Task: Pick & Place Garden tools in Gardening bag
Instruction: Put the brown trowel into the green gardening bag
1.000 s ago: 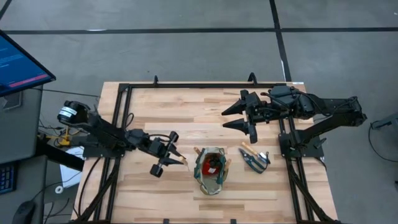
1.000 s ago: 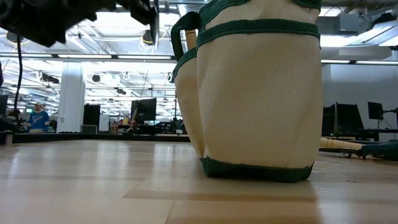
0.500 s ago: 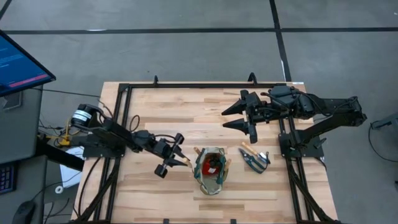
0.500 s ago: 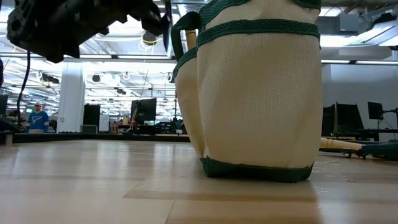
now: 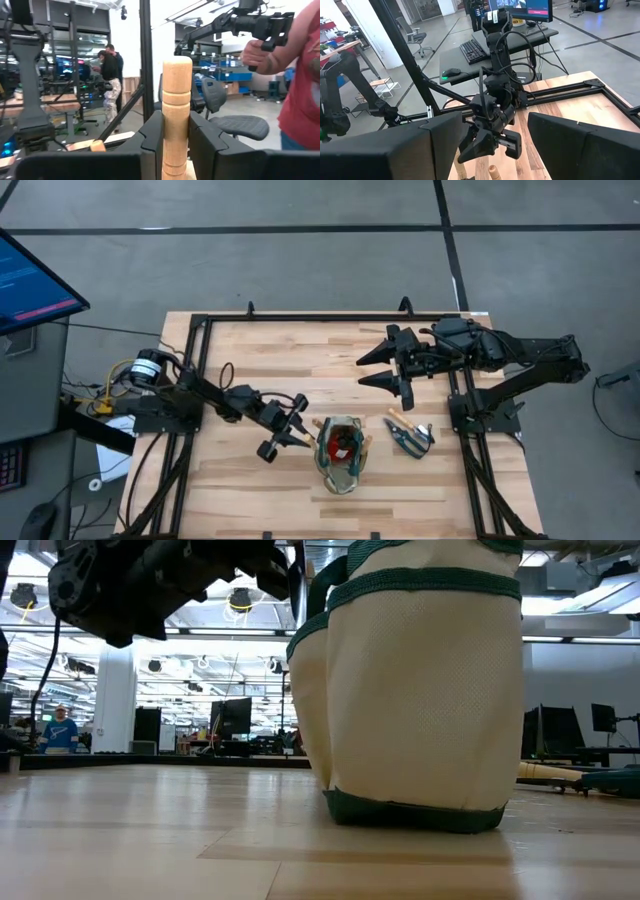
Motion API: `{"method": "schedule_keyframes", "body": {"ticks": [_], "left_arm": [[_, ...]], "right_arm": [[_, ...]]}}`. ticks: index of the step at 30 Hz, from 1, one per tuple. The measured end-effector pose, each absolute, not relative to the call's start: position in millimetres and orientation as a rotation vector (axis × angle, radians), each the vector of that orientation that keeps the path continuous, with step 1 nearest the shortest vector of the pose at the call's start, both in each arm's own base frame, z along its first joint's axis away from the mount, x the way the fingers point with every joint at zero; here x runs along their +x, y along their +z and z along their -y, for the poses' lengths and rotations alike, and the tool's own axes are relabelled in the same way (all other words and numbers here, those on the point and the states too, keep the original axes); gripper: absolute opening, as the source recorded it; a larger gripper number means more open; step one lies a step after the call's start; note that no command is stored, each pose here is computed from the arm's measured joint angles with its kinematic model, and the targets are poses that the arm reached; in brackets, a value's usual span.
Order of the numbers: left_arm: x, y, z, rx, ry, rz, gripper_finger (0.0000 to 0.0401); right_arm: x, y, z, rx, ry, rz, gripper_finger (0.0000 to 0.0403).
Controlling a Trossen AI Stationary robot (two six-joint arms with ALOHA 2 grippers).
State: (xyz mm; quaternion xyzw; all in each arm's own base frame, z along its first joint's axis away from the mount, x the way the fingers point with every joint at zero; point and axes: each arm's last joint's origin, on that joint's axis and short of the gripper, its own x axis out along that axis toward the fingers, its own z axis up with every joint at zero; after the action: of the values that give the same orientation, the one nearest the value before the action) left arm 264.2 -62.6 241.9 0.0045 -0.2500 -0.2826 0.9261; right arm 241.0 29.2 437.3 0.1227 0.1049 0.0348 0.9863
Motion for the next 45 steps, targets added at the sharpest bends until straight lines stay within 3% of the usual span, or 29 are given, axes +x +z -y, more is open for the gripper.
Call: {"method": "schedule_keyframes", "body": {"ticks": [22, 32, 45], "left_arm": [[265.2, 243.1, 66.2, -0.004, -0.600, 0.508, 0.0061], [289.5, 222.3, 77.1, -0.045, -0.625, 0.429, 0.0061], [291.8, 217.1, 80.4, -0.066, -0.573, 0.383, 0.0073]], "right_arm": [[241.0, 437.2, -29.2, 0.244, 0.070, -0.211, 0.0221], [240.9, 437.3, -30.7, 0.246, 0.076, -0.211, 0.0221], [239.9, 437.4, -37.5, 0.243, 0.104, -0.213, 0.0221]]}}
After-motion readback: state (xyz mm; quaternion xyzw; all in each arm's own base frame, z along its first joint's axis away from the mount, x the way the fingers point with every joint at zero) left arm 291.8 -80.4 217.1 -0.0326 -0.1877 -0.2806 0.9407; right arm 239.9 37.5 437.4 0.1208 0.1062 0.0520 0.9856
